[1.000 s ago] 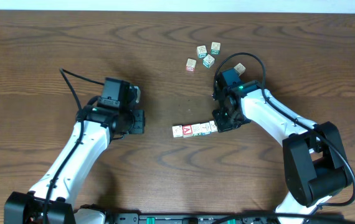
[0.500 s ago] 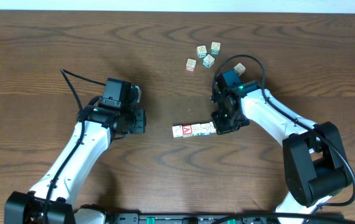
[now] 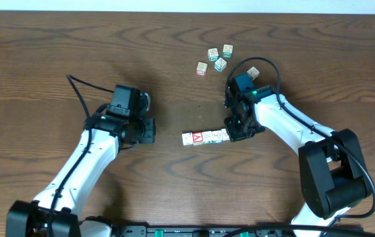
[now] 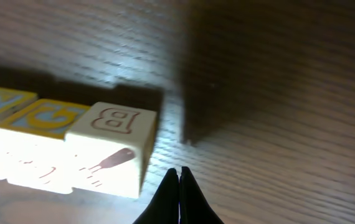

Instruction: Lift 5 blocks

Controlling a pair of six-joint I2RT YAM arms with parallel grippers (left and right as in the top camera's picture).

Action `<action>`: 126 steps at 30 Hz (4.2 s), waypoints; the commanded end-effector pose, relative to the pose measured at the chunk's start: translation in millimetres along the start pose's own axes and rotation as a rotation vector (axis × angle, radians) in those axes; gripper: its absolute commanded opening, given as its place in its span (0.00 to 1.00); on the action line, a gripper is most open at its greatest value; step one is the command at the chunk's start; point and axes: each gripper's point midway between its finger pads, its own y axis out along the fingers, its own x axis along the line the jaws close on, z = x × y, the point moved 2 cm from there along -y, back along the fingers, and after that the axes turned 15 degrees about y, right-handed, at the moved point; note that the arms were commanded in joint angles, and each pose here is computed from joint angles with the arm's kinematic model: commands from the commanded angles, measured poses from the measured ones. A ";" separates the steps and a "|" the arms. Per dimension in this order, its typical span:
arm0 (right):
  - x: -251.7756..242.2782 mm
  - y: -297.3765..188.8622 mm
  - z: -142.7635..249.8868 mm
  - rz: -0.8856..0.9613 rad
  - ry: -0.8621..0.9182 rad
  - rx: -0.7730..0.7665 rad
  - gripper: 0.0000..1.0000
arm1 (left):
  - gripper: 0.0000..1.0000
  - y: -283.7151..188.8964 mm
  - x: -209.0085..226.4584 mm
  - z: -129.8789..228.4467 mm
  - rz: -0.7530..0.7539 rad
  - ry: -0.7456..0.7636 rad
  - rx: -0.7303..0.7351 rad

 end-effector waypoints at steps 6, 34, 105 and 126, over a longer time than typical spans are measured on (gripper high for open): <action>-2.8 -4.6 -1.5 0.026 0.025 -0.026 0.01 | 0.07 37.8 -17.4 12.5 0.025 0.005 0.079; 6.4 -1.6 3.3 -0.034 0.042 0.012 0.01 | 0.07 65.1 -31.9 -34.2 -0.031 0.038 -0.115; 0.5 -1.5 -1.9 0.006 0.044 -0.018 0.01 | 0.07 89.3 -76.2 -29.1 0.202 0.053 -0.078; -0.1 -1.5 -2.1 0.010 0.044 -0.020 0.01 | 0.07 86.5 -83.1 -37.1 0.242 0.068 -0.109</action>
